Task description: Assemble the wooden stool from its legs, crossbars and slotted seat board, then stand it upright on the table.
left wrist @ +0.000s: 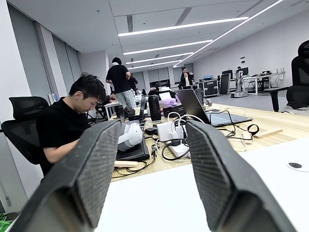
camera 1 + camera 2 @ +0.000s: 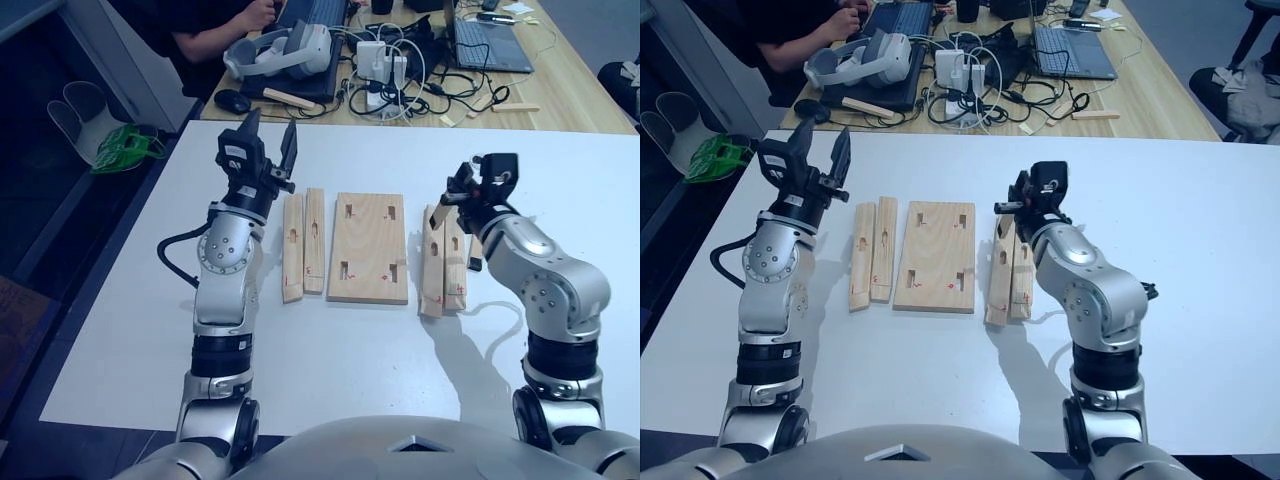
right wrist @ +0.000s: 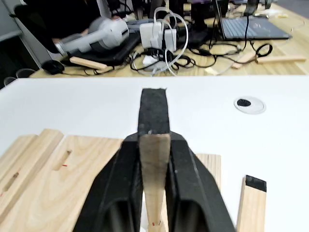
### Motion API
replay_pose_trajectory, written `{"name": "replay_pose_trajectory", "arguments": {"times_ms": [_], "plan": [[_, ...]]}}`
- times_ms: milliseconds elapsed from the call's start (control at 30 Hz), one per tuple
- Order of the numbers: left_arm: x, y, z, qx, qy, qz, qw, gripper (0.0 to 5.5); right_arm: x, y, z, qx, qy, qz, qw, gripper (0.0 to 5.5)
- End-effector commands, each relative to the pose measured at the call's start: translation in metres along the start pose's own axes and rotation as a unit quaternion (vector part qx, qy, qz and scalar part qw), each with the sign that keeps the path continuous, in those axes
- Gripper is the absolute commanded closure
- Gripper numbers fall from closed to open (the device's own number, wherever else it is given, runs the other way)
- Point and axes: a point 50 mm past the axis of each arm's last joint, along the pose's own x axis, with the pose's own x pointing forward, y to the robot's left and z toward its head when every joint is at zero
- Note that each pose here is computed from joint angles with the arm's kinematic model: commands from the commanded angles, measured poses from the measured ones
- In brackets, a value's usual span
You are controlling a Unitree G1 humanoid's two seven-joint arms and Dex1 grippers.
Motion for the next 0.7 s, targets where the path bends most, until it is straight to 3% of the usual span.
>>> {"name": "replay_pose_trajectory", "arguments": {"times_ms": [33, 333, 700], "plan": [[0.003, -0.004, -0.003, 0.0, 0.011, -0.021, 1.0, 3.03, 0.001, 0.013, -0.008, -0.026, 0.031, -0.01, 0.999, 5.12], [-0.001, -0.006, -0.013, -0.001, 0.024, -0.026, 0.999, 3.03, -0.013, 0.021, 0.003, -0.105, 0.002, -0.026, 0.994, 5.12], [-0.002, -0.006, -0.015, -0.012, 0.027, -0.024, 0.999, 3.03, -0.019, 0.014, -0.014, -0.069, 0.048, -0.04, 0.996, 5.12]]}}
